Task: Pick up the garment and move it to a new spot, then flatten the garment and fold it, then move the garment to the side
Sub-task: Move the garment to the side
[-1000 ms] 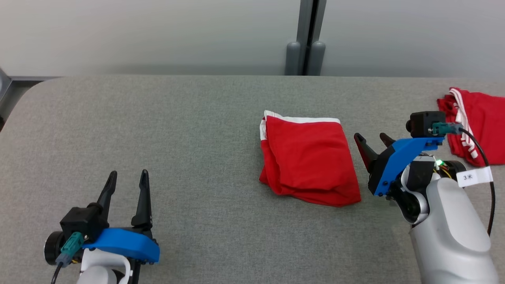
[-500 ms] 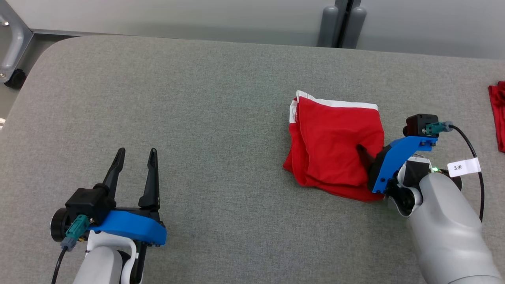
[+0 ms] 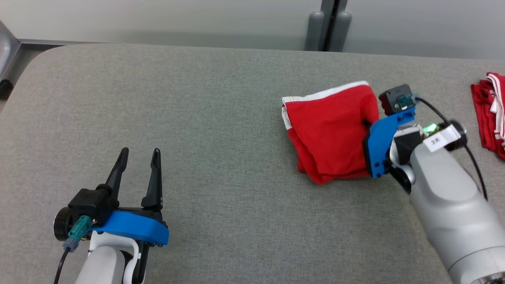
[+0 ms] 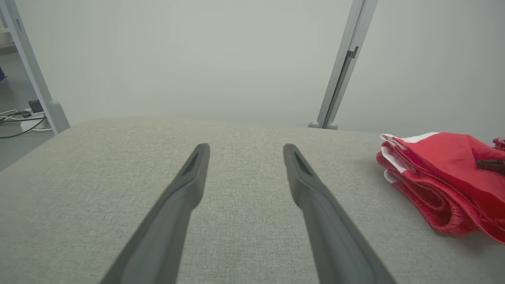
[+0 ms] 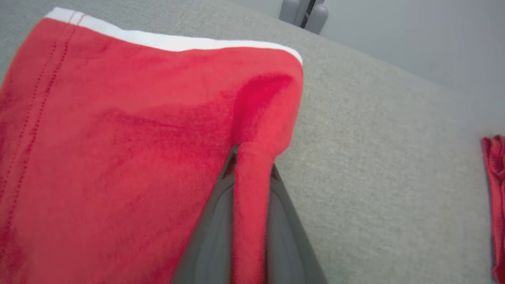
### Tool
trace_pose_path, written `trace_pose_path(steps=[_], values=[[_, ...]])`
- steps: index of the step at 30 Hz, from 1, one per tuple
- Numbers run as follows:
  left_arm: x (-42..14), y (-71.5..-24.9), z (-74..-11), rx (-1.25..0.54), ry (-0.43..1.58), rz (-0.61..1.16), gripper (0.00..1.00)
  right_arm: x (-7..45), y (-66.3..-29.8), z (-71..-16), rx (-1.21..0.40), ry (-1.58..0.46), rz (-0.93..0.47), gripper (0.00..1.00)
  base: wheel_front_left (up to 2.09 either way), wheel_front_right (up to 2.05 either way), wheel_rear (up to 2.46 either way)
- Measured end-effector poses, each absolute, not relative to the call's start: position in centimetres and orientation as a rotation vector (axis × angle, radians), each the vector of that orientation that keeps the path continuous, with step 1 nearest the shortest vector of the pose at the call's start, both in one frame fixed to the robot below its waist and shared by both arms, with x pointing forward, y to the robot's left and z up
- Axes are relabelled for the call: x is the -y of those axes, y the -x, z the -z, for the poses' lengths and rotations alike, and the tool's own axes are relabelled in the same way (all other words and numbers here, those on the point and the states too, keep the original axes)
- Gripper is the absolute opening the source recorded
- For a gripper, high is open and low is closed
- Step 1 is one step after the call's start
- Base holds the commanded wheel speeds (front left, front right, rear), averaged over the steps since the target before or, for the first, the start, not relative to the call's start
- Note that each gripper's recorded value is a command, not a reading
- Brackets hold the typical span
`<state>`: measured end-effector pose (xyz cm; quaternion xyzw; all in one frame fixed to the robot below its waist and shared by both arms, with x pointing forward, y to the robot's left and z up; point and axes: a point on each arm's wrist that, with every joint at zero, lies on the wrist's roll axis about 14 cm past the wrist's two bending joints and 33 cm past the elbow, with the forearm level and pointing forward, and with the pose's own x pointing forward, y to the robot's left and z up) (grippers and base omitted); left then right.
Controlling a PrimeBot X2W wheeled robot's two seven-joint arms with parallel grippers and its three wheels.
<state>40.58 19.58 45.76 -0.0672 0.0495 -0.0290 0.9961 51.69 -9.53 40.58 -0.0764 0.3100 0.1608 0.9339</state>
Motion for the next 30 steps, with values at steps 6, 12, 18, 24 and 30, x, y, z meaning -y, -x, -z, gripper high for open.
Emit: trace_pose_path(steps=[6,12,18,24,30], values=[[-17.7,-42.0,-45.7,-0.087,0.153,0.109,1.00,14.1,-55.8,-45.6,-0.512,0.445,-0.305,0.00,0.00,0.00,0.00],[-15.9,-43.8,-45.6,-0.072,0.170,0.157,1.00,20.1,-57.6,-47.1,-0.528,0.598,-0.252,0.00,0.00,0.00,0.00],[-13.9,-46.2,-44.7,-0.068,0.175,0.216,1.00,28.0,-58.8,-48.6,-0.553,0.705,-0.153,0.00,0.00,0.00,0.00],[-12.1,-48.2,-43.8,-0.068,0.173,0.277,1.00,34.4,-58.2,-48.2,-0.596,0.717,-0.055,0.00,0.00,0.00,0.00],[-11.4,-49.6,-43.1,-0.064,0.166,0.310,1.00,38.5,-57.9,-47.5,-0.601,0.738,0.017,0.00,0.00,0.00,0.00]])
